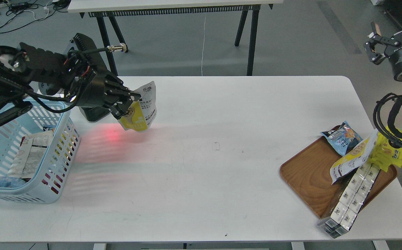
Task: Scan snack and place in basket
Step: 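Lift the pouch and hold it in front of the barcode scanner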
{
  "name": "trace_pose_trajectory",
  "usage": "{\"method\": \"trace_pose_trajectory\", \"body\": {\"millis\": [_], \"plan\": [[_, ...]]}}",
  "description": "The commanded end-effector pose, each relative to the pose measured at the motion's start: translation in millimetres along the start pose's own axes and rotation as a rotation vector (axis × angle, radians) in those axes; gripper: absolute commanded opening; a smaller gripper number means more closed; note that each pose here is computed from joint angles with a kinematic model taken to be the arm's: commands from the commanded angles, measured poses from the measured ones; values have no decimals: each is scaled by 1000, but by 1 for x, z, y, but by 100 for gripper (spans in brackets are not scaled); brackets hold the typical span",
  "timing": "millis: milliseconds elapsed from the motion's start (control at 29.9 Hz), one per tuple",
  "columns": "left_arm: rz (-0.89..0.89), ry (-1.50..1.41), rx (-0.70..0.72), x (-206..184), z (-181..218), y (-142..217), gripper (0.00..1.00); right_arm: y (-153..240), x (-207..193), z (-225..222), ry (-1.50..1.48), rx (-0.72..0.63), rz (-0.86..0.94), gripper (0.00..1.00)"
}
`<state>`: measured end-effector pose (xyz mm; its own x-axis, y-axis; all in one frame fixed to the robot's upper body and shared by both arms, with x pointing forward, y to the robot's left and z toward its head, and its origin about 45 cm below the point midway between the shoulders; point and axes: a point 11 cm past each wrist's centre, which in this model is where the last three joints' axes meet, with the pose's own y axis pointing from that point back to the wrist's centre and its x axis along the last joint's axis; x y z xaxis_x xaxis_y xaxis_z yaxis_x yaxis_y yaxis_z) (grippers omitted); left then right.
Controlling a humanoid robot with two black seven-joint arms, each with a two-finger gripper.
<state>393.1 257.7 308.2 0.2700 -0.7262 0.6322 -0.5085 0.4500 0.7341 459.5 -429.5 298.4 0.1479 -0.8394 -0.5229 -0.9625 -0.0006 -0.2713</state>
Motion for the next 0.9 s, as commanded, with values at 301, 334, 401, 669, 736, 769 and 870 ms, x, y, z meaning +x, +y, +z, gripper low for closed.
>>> {"method": "trace_pose_trajectory", "body": {"millis": [301, 334, 401, 669, 736, 769, 870], "plan": [[-21, 23, 15, -10, -5, -2, 0, 5, 5, 2, -4, -3, 12, 99], [-24, 27, 14, -12, -4, -3, 0, 4, 5, 2, -4, -2, 14, 99], [-28, 32, 17, -15, -6, -3, 0, 4, 5, 1, -5, 1, 14, 99], [-34, 42, 25, -18, -9, -4, 0, 4, 5, -1, -7, 7, 15, 99], [-35, 43, 23, -19, -8, -4, 0, 4, 5, -1, -8, 8, 15, 99], [-38, 47, 22, -21, -8, -4, 0, 4, 5, 0, -9, 8, 15, 99], [-39, 50, 22, -22, -8, -4, 0, 4, 4, 1, -12, 7, 14, 99]]}}
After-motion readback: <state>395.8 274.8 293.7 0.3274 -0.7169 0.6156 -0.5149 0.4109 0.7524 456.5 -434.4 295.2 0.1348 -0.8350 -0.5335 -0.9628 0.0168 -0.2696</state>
